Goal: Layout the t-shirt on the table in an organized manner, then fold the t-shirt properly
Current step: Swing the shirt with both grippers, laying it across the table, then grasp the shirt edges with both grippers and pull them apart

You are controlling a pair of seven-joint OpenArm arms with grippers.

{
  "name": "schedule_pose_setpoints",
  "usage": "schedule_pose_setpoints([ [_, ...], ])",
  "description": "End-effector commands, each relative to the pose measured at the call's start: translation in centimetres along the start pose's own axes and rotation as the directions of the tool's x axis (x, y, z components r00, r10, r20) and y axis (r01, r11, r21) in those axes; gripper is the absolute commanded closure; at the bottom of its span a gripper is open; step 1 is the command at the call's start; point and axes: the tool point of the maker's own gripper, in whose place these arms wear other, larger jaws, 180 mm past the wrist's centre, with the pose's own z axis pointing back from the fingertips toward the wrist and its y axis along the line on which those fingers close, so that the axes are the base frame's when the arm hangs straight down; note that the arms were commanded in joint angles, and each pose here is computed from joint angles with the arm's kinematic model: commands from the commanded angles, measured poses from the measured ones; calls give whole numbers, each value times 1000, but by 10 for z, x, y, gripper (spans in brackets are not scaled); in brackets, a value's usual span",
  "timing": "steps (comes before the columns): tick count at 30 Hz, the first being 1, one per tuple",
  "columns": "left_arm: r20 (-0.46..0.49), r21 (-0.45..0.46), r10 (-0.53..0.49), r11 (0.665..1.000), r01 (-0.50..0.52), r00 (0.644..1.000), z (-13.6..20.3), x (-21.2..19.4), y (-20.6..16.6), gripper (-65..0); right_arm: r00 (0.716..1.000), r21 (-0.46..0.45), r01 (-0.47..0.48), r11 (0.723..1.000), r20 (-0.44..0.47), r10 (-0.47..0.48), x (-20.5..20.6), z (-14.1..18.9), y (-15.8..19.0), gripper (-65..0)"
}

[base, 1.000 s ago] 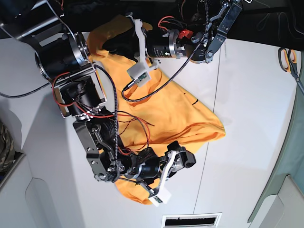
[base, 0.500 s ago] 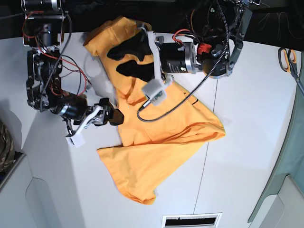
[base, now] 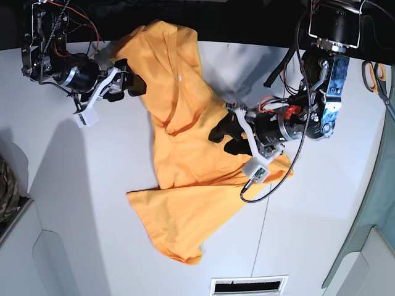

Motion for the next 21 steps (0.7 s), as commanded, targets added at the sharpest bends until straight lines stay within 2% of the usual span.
schedule_pose_setpoints([
  [1, 31, 31, -10, 999, 9, 999, 0, 13, 12, -351, 1000, 6, -11, 1000, 21, 11, 2, 4, 1, -418],
  [4, 7, 119, -24, 993, 23, 1000, -6, 15, 43, -351, 1000, 9, 9, 1000, 2, -9, -12, 4, 3, -418],
  [10, 67, 143, -65, 988, 55, 996, -5, 55, 56, -351, 1000, 6, 11, 1000, 2, -11, -13, 4, 3, -418],
  [17, 41, 215, -157, 966, 145, 987, 3, 65, 75, -351, 1000, -2, 7, 1000, 10, -7, -13, 4, 1, -418],
  [21, 5, 291, -260, 924, 247, 966, 10, 62, 91, -351, 1000, -4, 6, 1000, 16, -6, -12, 4, 1, -418],
])
